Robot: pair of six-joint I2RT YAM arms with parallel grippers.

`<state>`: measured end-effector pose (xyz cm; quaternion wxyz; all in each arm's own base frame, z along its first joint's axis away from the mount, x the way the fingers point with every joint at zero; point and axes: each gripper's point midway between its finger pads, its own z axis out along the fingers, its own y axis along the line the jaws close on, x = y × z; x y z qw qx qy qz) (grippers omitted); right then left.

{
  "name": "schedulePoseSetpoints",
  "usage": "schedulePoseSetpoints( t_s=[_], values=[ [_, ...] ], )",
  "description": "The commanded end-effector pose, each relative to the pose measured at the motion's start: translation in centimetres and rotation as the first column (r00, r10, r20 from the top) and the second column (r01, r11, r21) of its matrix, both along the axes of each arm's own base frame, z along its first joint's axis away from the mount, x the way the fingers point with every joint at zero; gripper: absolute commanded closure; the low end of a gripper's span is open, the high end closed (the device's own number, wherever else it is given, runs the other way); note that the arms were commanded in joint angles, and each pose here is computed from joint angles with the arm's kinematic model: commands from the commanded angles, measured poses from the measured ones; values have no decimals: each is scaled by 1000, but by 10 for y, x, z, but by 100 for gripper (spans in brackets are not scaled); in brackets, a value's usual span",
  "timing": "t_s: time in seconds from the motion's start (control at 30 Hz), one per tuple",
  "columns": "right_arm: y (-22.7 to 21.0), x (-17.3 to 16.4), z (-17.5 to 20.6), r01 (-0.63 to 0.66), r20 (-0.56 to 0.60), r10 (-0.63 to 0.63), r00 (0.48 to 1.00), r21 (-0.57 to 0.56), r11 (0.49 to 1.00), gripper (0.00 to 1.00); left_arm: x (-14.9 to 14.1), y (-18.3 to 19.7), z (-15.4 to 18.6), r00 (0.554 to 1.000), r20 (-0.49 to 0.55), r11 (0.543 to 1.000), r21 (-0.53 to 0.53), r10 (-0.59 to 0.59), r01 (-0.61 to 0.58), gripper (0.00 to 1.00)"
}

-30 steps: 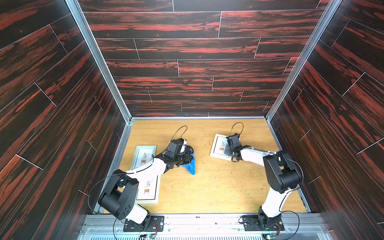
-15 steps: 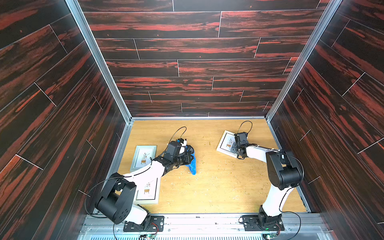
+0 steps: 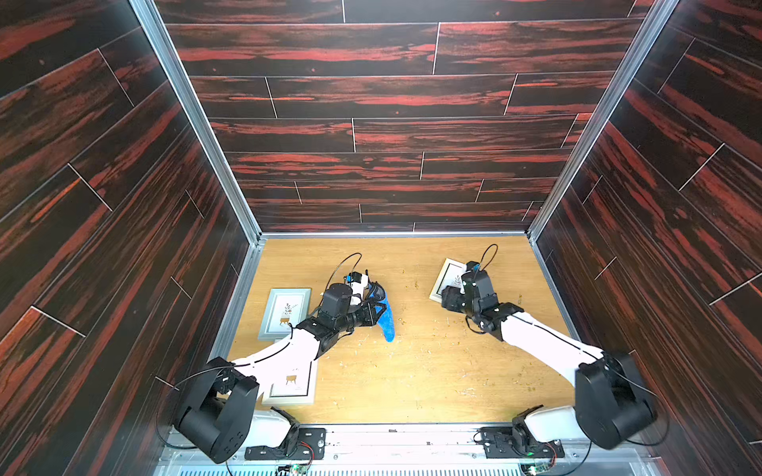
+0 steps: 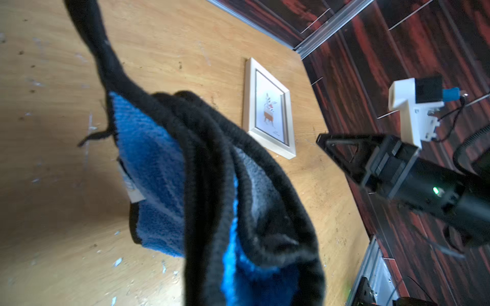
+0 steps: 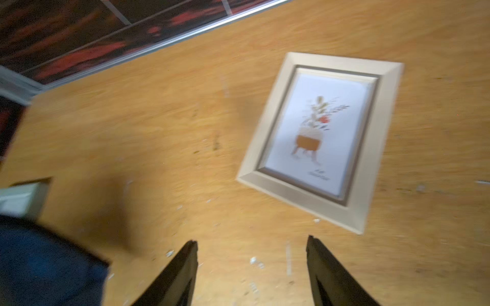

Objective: Wipe the picture frame with a cloth
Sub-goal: Move the picture frame to the center of the board, then adjust the cleaning item.

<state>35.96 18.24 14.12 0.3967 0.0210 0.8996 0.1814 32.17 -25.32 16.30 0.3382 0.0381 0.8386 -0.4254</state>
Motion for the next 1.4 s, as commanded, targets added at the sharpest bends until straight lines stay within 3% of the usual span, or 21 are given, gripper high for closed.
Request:
schedulePoseSetpoints(
  t_s=[0.0, 0.17, 0.37, 0.5, 0.83, 1.13, 1.37],
  values=[
    [46, -29, 17, -221, 43, 216, 975, 186, 957, 32, -1, -11, 42, 992, 116, 988, -139, -45, 61, 95],
    [86, -69, 58, -477, 201, 433, 879, 408, 778, 32, -6, -18, 63, 979, 188, 965, -232, -75, 118, 95],
    [111, -111, 89, -666, 363, 563, 742, 493, 560, 32, -9, -25, 73, 971, 216, 940, -297, -104, 167, 94],
    [116, -124, 97, -714, 418, 585, 695, 495, 495, 31, -12, -26, 75, 968, 221, 935, -301, -122, 187, 94],
    [137, -121, 105, -757, 450, 612, 650, 460, 465, 31, -26, -36, 94, 946, 252, 879, -380, -202, 289, 93],
    [140, -101, 97, -716, 412, 587, 697, 421, 556, 34, -37, -41, 102, 934, 272, 858, -396, -232, 329, 92],
    [146, -98, 91, -700, 387, 583, 714, 387, 600, 58, -40, -44, 103, 930, 278, 853, -395, -242, 340, 91]
  ],
)
